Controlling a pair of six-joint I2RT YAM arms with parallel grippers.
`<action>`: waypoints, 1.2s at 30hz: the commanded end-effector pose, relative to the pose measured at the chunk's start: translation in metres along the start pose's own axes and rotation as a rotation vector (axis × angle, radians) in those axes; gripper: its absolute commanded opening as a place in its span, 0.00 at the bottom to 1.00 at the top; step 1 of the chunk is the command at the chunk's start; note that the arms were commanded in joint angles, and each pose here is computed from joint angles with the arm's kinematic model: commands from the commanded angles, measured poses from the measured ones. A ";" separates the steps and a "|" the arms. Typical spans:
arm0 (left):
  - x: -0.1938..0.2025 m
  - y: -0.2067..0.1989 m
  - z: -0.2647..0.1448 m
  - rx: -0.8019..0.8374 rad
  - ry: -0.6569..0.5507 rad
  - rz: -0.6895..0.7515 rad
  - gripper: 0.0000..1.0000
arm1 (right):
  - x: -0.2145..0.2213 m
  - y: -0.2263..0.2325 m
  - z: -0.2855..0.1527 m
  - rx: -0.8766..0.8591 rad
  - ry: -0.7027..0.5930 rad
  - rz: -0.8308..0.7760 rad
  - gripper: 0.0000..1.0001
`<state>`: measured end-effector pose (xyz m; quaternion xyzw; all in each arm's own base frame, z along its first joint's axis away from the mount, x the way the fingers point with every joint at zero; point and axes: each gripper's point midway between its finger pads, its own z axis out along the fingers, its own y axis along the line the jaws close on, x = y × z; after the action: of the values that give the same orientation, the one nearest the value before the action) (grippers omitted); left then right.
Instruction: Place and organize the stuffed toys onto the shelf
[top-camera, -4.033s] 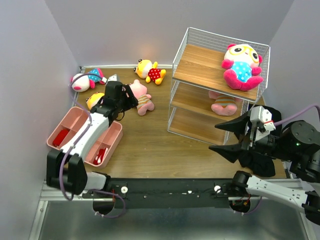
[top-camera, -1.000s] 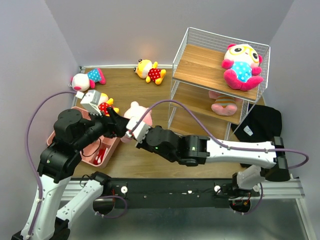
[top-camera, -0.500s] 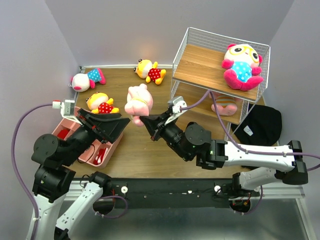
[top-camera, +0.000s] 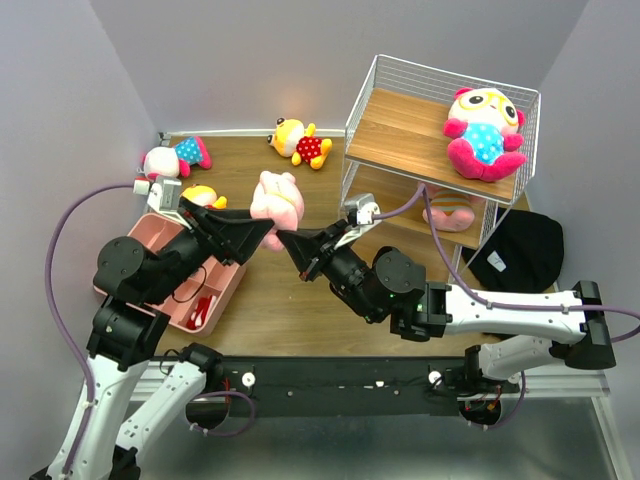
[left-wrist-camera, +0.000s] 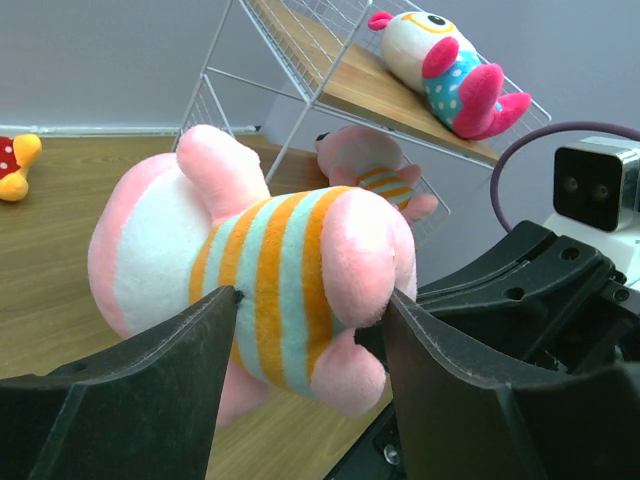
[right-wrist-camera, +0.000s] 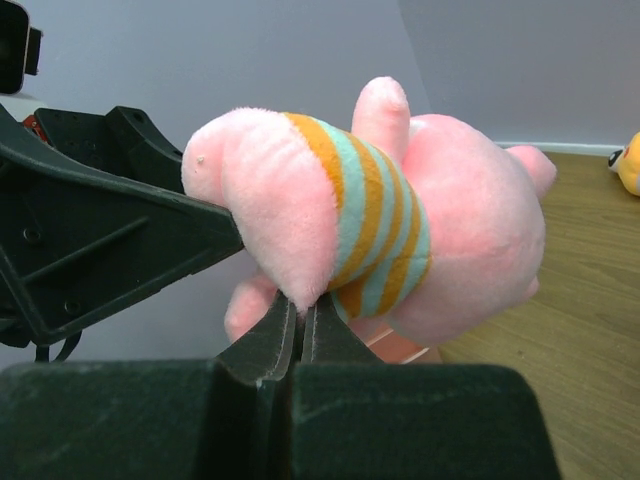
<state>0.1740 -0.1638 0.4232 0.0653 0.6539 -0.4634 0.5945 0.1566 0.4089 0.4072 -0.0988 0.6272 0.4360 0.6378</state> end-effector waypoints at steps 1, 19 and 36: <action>0.003 -0.005 0.001 0.068 -0.011 0.078 0.67 | 0.000 0.005 0.002 -0.015 -0.022 0.023 0.01; 0.025 -0.018 0.016 0.249 0.070 0.124 0.00 | 0.020 -0.005 -0.009 -0.026 0.056 -0.064 0.34; 0.042 0.015 0.001 0.088 0.366 0.624 0.00 | -0.086 -0.063 -0.152 -0.167 0.107 -0.138 1.00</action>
<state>0.1732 -0.1845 0.4113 0.3287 0.6398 -0.3410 0.6053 0.1166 0.2679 0.4126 -0.1770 0.6256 0.4454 0.6156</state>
